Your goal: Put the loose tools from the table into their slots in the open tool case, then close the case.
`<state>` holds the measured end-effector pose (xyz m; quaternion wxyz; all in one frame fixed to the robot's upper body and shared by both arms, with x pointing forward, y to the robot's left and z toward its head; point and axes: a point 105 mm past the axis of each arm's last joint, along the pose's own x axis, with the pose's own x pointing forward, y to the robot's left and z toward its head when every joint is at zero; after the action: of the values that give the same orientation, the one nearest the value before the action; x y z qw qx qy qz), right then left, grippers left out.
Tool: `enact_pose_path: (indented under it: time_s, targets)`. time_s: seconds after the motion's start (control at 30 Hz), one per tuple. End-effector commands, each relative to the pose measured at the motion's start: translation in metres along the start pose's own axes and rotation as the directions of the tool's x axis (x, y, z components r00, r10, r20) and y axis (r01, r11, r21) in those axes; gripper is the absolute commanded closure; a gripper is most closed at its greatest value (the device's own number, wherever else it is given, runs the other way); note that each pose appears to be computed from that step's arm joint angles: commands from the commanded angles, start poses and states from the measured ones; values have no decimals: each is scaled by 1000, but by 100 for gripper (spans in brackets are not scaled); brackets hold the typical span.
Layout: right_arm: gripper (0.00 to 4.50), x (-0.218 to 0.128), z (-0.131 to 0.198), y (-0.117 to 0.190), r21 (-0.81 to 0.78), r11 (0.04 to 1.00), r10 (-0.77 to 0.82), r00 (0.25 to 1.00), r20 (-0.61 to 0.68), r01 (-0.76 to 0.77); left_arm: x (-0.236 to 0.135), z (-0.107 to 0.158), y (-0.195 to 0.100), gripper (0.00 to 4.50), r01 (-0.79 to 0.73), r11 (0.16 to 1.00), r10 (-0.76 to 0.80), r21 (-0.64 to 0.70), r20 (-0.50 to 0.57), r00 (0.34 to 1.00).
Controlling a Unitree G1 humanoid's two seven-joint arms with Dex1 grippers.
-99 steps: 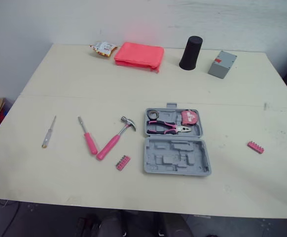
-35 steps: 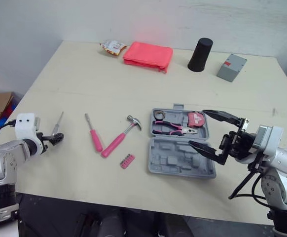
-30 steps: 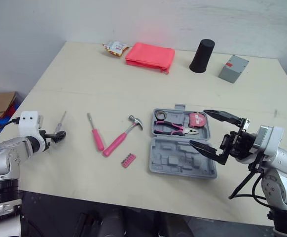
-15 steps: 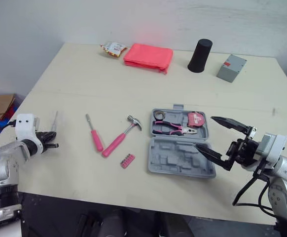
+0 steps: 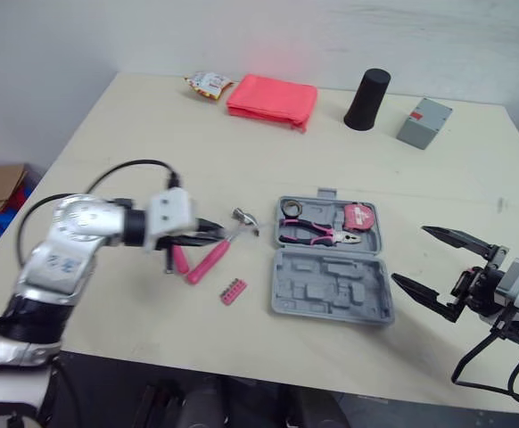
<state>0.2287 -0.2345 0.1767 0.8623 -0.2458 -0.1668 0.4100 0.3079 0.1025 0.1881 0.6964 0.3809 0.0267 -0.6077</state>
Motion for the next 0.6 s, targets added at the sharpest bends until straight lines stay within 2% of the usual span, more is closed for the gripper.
enact_pose_path:
  time_s: [0.03,0.2,0.3,0.6]
  targets:
    - [0,-10,7,-1,-23,999,-22,1000,-14,22,27,17,-1,449,76,997,-76,1,-53,996]
    - [0,-19,1,4,0,999,-35,997,-68,35,57,35,-4,449,146,989,-147,-11,-98,984]
    - [0,-20,1,10,9,999,-37,997,-73,38,84,42,-17,449,234,971,-223,48,-170,960]
    - [0,-23,7,23,19,998,-58,995,-83,60,111,46,1,449,153,981,-114,118,-282,953]
